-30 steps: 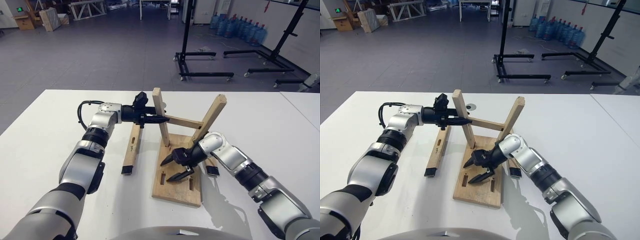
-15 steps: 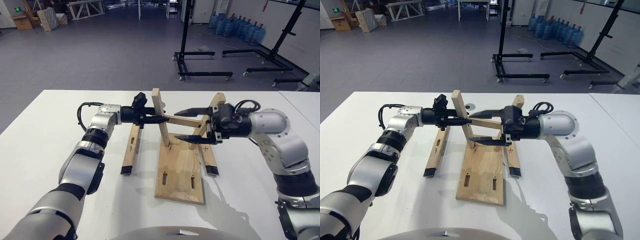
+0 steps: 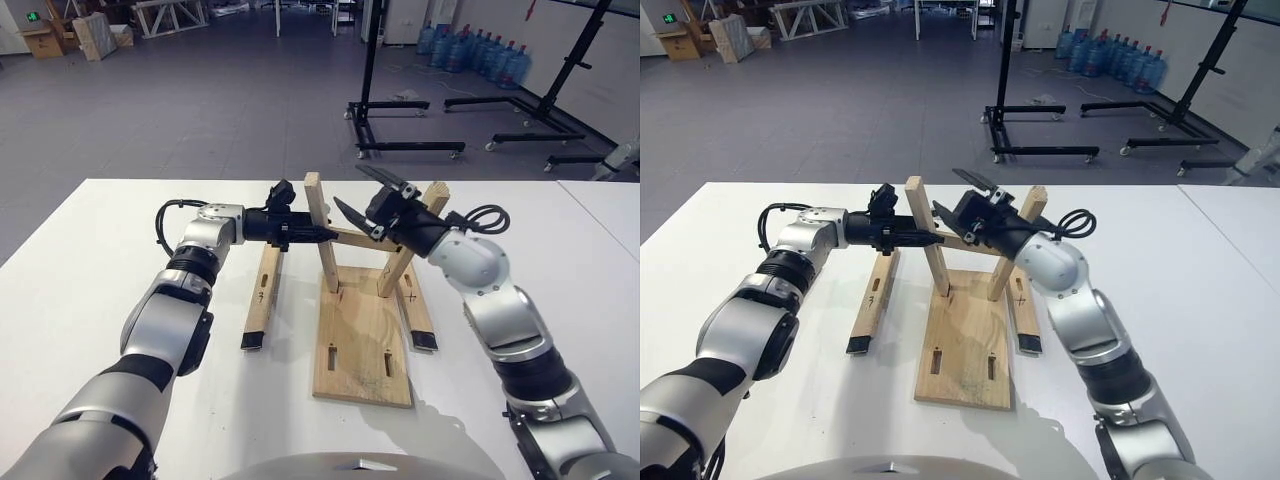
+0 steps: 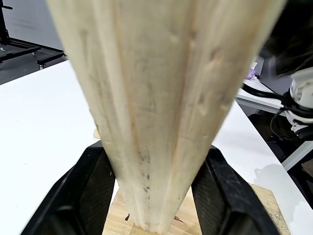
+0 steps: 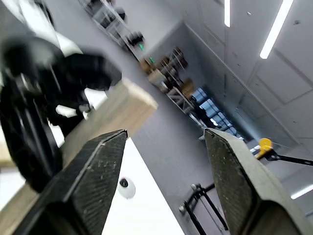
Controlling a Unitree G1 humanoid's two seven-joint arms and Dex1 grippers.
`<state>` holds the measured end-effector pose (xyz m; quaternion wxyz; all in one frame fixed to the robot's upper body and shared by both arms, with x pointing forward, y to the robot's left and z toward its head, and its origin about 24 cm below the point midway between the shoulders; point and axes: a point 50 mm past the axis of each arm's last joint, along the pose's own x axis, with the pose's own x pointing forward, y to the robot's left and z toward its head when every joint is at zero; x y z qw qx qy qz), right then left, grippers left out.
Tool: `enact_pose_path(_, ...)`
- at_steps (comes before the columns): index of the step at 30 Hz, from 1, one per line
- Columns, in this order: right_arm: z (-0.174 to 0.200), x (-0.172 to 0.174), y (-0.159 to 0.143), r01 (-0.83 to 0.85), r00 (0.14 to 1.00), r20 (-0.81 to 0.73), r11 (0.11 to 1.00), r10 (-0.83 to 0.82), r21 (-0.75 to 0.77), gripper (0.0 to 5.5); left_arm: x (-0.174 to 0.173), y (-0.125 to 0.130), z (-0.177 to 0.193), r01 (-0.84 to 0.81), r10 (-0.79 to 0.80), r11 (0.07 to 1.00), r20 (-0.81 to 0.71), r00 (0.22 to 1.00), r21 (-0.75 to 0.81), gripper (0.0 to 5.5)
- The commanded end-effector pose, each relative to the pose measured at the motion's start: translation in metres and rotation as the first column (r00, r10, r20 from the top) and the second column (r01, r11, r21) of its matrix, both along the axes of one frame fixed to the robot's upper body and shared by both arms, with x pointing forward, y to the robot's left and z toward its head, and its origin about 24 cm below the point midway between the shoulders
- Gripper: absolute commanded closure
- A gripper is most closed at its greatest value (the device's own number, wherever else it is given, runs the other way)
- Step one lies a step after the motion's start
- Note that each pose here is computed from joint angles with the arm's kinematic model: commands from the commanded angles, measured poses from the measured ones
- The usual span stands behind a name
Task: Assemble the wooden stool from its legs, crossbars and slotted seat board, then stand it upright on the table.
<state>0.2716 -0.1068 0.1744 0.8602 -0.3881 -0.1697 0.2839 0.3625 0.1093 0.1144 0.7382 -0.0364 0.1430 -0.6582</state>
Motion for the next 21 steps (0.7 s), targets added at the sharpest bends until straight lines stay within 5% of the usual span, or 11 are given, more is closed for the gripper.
enact_pose_path(1,-0.015,0.001,0.001,0.097,0.995,-0.002,0.993,-0.097,-0.065,2.60,-0.015,0.007,-0.044,0.002,0.021,0.992,-0.178,0.984,0.128,3.41)
enact_pose_path(9,-0.015,0.011,0.000,0.169,0.986,0.008,0.980,-0.169,-0.107,2.60,-0.018,0.009,-0.049,0.030,0.004,0.983,-0.186,0.983,0.181,3.41)
enact_pose_path(14,-0.074,0.000,-0.007,0.015,0.952,-0.274,0.914,-0.137,-0.406,2.60,-0.019,0.008,-0.050,0.039,-0.004,0.981,-0.179,0.984,0.192,3.41)
enact_pose_path(21,-0.098,-0.013,-0.021,-0.162,0.870,-0.472,0.820,-0.143,-0.548,2.60,-0.020,0.007,-0.053,0.035,0.000,0.980,-0.174,0.985,0.195,3.41)
